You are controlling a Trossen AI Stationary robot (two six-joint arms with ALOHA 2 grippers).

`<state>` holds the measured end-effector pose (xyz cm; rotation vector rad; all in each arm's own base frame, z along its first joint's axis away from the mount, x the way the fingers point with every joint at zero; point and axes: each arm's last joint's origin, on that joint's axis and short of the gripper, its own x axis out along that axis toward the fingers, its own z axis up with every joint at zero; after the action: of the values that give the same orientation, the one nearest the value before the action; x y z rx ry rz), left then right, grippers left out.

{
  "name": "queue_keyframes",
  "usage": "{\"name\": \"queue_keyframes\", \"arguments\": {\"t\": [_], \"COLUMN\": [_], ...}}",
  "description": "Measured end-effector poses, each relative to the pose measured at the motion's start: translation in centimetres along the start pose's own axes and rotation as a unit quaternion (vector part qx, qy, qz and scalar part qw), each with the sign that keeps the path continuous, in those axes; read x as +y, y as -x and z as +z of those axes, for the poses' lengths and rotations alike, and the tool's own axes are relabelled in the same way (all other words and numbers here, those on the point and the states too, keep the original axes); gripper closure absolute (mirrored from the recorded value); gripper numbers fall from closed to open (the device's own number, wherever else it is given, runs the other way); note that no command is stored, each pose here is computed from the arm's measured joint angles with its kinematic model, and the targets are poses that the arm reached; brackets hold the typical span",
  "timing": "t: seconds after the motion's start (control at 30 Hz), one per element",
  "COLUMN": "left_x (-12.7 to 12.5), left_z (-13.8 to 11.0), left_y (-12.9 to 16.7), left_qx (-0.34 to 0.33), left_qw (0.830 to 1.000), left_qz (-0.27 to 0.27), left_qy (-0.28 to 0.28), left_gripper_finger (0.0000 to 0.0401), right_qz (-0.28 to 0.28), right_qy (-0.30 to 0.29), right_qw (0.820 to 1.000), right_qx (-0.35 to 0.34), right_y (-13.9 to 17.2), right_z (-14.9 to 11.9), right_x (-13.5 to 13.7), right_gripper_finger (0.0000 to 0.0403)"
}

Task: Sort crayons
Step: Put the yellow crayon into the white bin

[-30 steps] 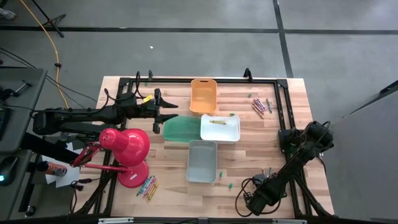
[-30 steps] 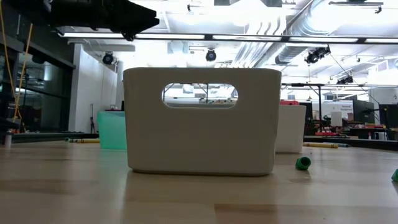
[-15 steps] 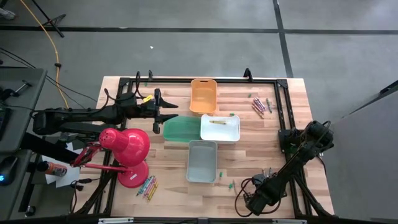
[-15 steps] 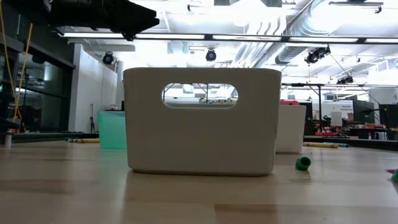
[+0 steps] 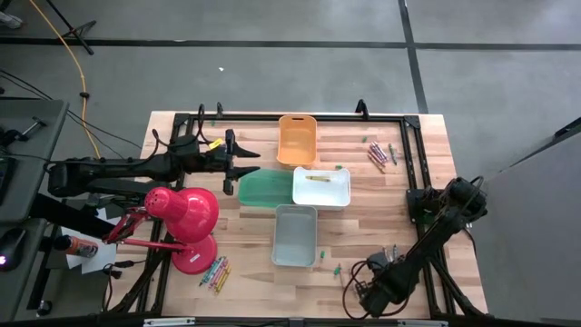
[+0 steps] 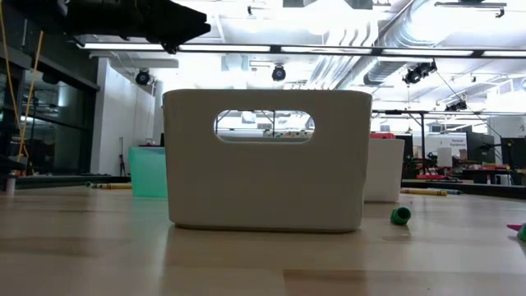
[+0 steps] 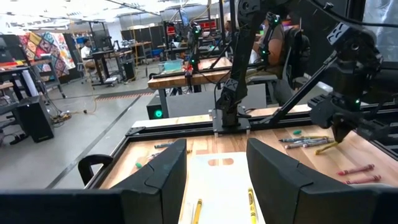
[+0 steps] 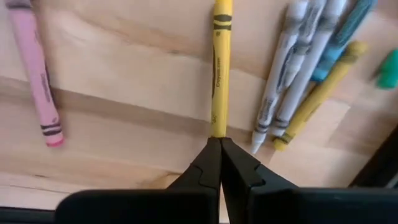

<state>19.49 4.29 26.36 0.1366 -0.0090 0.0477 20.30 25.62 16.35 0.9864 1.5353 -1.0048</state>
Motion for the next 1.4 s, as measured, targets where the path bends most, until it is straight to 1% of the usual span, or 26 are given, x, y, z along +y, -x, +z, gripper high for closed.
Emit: {"name": "queue_keyframes", "arguments": {"t": [0.23,0.3,0.5,0.67,0.77,0.97,1.07,1.17,1.4], "left_x": [0.0,0.0,0.0,0.0,0.0,0.0,0.0,0.0,0.0], "left_z": [0.0,0.0,0.0,0.0,0.0,0.0,0.0,-0.1,-0.2], "left_y": [0.0,0.0,0.0,0.0,0.0,0.0,0.0,0.0,0.0], "left_qx": [-0.001,-0.001,0.000,0.002,0.002,0.003,0.003,0.006,0.010], "left_qw": [1.000,1.000,1.000,1.000,1.000,1.000,1.000,1.000,1.000], "left_qz": [0.000,0.000,0.000,0.000,0.000,0.000,0.000,-0.001,-0.002], "left_qy": [0.000,0.000,0.000,0.000,0.000,0.001,0.001,0.002,0.003], "left_gripper_finger": [0.0247,0.0247,0.0247,0.0247,0.0247,0.0247,0.0247,0.0247,0.0247], "right_qz": [0.024,0.028,0.027,0.028,0.023,0.011,0.007,0.009,0.017], "right_qy": [0.015,0.018,0.014,0.011,0.007,0.018,0.017,0.017,0.011], "right_qw": [0.998,0.998,0.999,0.999,0.998,0.998,0.998,0.998,0.998], "right_qx": [-0.053,-0.056,-0.045,-0.045,-0.049,-0.063,-0.061,-0.062,-0.057], "right_y": [2.5,2.8,2.2,0.6,-0.1,-0.1,-0.1,-0.1,0.0], "right_z": [-0.2,-0.2,0.0,0.9,1.4,1.6,1.6,1.6,1.9], "right_x": [0.6,0.7,0.8,0.6,0.5,0.2,0.2,0.2,0.6], "right_gripper_finger": [0.0402,0.0402,0.0403,0.0397,0.0373,0.0288,0.0258,0.0246,0.0245]}}
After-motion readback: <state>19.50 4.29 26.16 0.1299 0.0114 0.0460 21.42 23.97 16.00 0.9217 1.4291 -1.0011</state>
